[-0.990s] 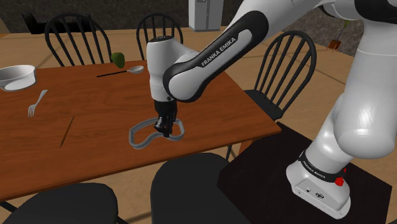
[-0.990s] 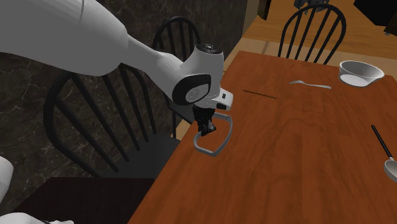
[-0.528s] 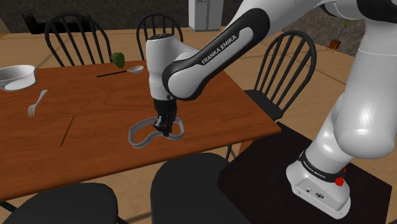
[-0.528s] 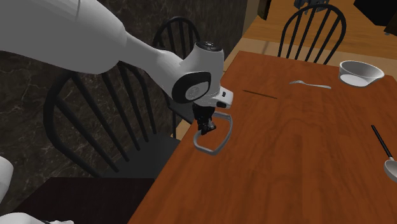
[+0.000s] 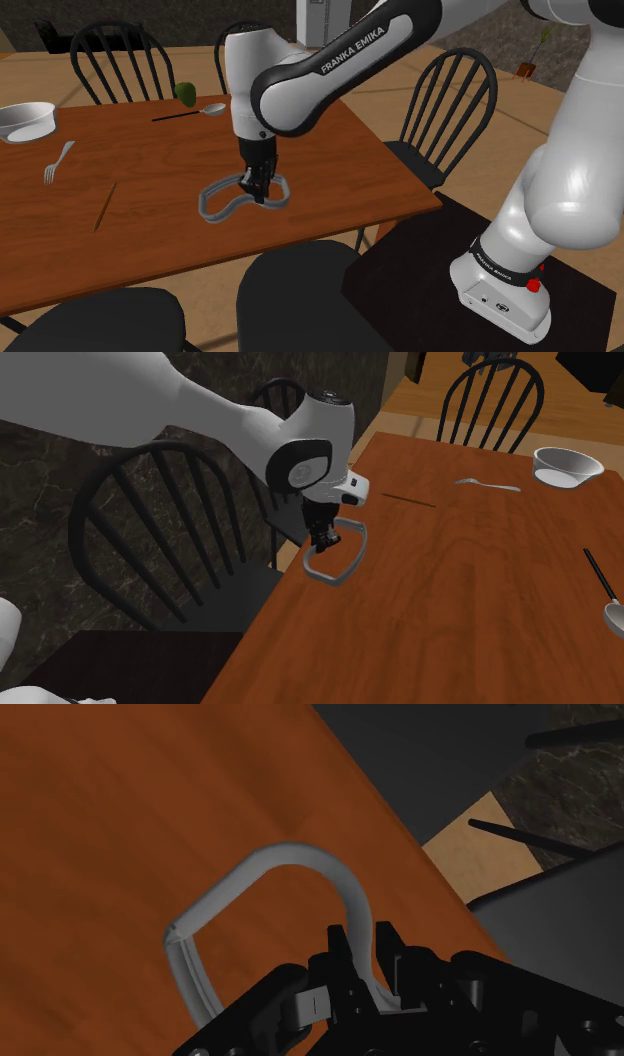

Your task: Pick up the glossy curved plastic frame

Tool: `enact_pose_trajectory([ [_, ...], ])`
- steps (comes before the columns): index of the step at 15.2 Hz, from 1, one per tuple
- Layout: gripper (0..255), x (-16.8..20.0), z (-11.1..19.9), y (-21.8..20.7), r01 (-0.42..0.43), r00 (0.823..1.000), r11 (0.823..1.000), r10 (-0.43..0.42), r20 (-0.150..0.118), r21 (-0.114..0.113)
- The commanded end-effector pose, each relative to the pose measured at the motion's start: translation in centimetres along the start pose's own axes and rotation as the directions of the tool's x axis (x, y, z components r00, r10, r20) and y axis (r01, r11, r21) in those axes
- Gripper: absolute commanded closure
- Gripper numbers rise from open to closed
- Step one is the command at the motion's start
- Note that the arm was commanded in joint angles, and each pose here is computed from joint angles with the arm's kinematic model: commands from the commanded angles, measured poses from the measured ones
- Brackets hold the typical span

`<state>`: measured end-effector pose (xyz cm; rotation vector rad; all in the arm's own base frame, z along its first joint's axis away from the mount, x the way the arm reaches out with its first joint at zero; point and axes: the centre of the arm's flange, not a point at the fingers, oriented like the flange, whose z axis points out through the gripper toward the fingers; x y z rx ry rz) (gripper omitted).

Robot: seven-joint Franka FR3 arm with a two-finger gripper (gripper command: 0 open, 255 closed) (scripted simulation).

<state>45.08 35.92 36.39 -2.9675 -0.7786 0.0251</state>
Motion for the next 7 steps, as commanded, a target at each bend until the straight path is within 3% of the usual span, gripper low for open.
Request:
enact_pose_trajectory([
  [1, 255, 0.0, -1.2, 0.0, 0.000, 1.000, 1.000, 0.000, 0.000, 0.000],
  [7, 255, 0.0, -3.4, -0.2, 0.000, 1.000, 1.000, 0.000, 0.000, 0.000],
])
